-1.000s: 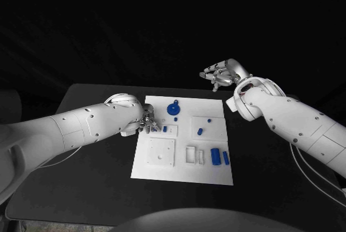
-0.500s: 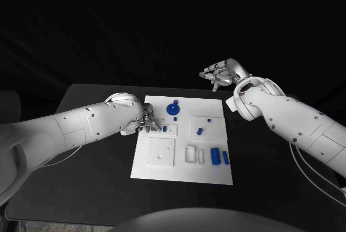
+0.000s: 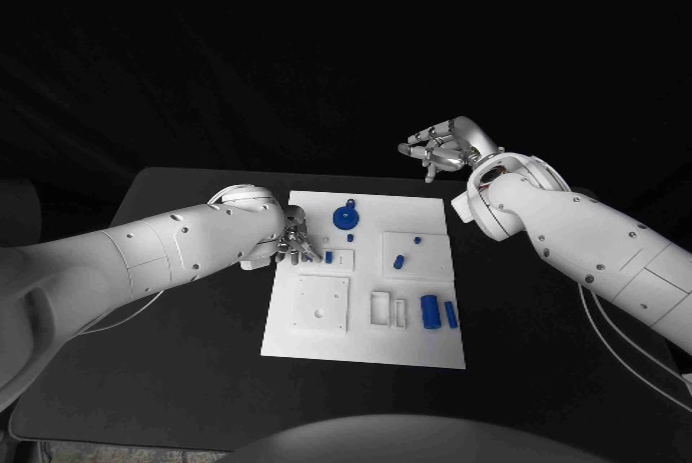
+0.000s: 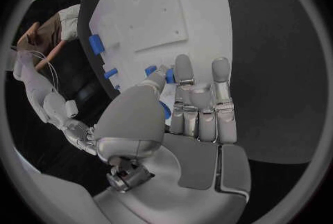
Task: Assemble the parts on the task board
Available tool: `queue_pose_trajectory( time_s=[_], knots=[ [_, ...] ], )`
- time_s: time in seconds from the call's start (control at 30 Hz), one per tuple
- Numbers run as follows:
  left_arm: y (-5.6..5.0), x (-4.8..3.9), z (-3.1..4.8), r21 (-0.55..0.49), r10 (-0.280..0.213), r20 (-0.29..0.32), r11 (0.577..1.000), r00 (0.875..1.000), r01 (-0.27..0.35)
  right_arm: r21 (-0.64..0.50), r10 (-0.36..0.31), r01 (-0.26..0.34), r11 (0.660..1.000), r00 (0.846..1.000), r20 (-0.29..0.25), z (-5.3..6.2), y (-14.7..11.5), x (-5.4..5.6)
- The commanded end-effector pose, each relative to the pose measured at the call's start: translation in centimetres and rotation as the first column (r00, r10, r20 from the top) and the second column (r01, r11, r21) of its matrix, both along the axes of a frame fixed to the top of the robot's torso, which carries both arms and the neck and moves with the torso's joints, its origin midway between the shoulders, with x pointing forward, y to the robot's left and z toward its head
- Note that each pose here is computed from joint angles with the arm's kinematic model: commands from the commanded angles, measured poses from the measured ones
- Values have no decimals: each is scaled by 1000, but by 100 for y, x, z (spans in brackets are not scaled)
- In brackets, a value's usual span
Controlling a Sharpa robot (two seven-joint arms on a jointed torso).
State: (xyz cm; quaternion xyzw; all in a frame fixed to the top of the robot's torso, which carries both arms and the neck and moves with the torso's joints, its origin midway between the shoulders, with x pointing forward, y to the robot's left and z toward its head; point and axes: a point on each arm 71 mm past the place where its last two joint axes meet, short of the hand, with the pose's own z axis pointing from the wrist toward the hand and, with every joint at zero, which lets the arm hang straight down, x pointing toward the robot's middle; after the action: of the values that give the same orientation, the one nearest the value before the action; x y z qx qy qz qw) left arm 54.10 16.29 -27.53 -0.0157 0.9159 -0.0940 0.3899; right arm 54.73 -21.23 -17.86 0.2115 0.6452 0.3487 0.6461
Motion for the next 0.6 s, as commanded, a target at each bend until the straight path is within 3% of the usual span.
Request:
queue_pose_trajectory(
  time_s=[0.03, 0.6],
  knots=[
    [76, -85, -169, 46, 11, -64, 999, 998, -8, -10, 12, -12, 1000, 1000, 0, -2, 10, -4],
    [75, -88, -107, 6, 7, -121, 1000, 993, -7, -11, 13, -13, 1000, 1000, -3, -8, 12, -1]
  ],
)
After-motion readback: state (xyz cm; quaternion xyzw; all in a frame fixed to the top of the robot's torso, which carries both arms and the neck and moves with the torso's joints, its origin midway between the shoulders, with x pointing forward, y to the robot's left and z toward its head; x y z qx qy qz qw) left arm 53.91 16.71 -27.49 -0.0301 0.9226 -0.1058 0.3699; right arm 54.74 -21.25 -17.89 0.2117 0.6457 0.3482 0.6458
